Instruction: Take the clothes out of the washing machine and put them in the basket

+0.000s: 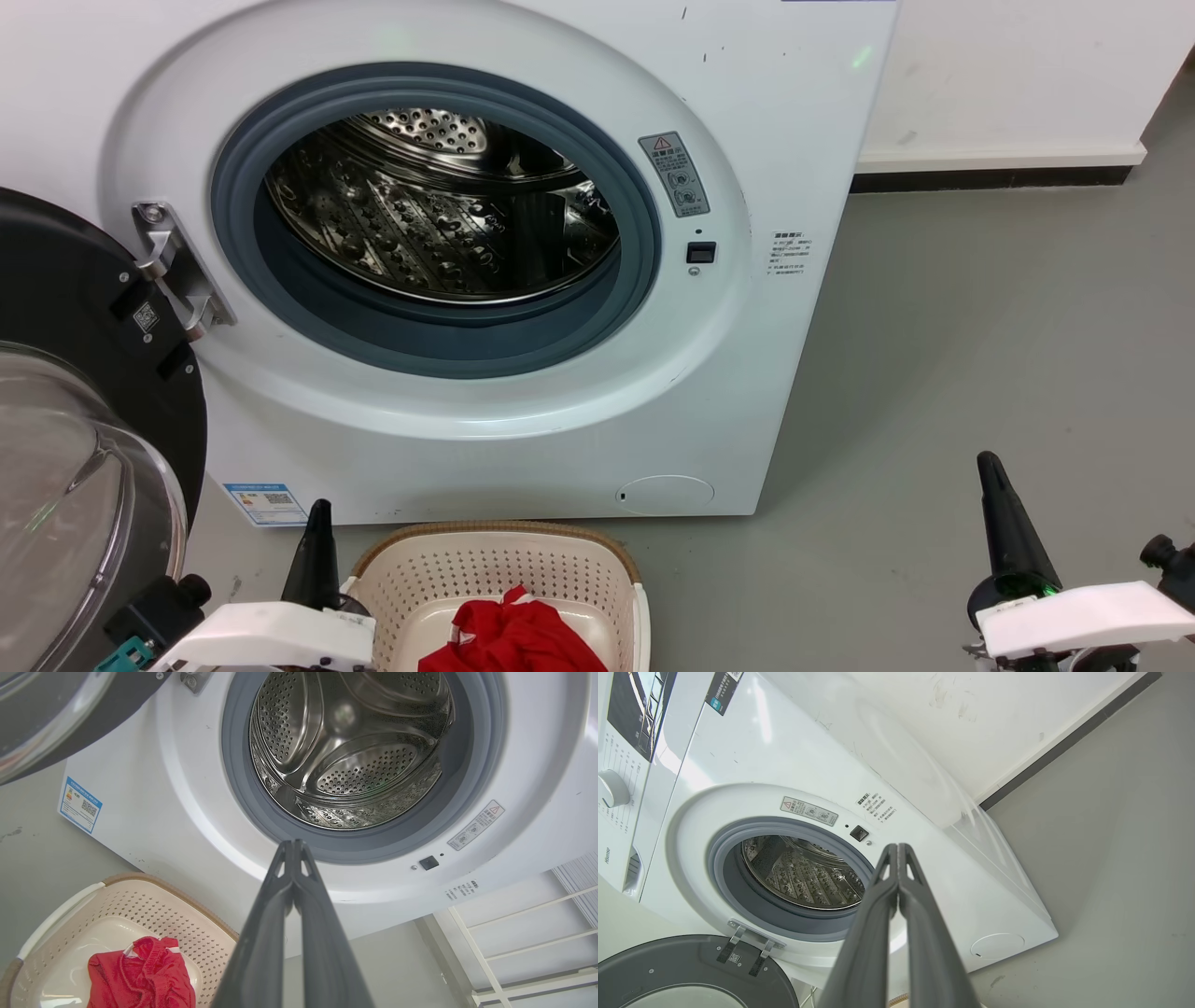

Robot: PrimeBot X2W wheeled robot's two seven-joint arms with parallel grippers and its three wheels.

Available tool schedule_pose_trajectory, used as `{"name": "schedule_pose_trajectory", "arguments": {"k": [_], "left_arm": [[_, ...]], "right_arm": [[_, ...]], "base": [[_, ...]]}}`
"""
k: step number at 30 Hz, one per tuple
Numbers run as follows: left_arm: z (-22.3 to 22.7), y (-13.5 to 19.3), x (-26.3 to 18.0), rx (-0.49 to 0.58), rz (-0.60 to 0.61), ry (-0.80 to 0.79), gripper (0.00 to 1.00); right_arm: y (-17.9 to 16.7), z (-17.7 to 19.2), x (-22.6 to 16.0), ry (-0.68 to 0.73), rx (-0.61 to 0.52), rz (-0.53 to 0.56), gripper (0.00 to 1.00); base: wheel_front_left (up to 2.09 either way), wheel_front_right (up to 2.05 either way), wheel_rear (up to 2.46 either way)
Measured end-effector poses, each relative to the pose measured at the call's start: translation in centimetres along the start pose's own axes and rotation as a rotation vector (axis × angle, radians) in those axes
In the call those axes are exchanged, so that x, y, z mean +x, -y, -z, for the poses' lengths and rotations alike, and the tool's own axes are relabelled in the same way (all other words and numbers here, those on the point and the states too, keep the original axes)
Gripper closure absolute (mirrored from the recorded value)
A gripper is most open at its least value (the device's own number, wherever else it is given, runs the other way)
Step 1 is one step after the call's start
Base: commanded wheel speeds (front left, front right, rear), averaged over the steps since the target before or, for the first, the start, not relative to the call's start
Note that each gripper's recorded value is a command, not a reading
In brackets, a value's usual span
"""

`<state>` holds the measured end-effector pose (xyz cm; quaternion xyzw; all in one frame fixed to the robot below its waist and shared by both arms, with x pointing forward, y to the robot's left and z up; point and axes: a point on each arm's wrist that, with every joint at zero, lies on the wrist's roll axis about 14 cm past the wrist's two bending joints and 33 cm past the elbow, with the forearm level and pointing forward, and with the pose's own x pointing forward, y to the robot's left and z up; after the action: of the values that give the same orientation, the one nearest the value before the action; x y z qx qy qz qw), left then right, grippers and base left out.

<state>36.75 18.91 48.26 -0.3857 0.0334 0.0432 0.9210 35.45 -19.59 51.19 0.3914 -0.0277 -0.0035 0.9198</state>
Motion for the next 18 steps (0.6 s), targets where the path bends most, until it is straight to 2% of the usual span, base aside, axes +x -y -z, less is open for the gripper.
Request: {"name": "schedule_pose_trajectory", "arguments": {"k": [18], "left_arm": [[-0.25,0.19,0.63,-0.227,0.014,-0.021,1.0]], "right_arm": [[0.67,0.18,0.86,-0.017,0.217,0.031,1.0]], "base": [[0.0,0.0,0.0]]}}
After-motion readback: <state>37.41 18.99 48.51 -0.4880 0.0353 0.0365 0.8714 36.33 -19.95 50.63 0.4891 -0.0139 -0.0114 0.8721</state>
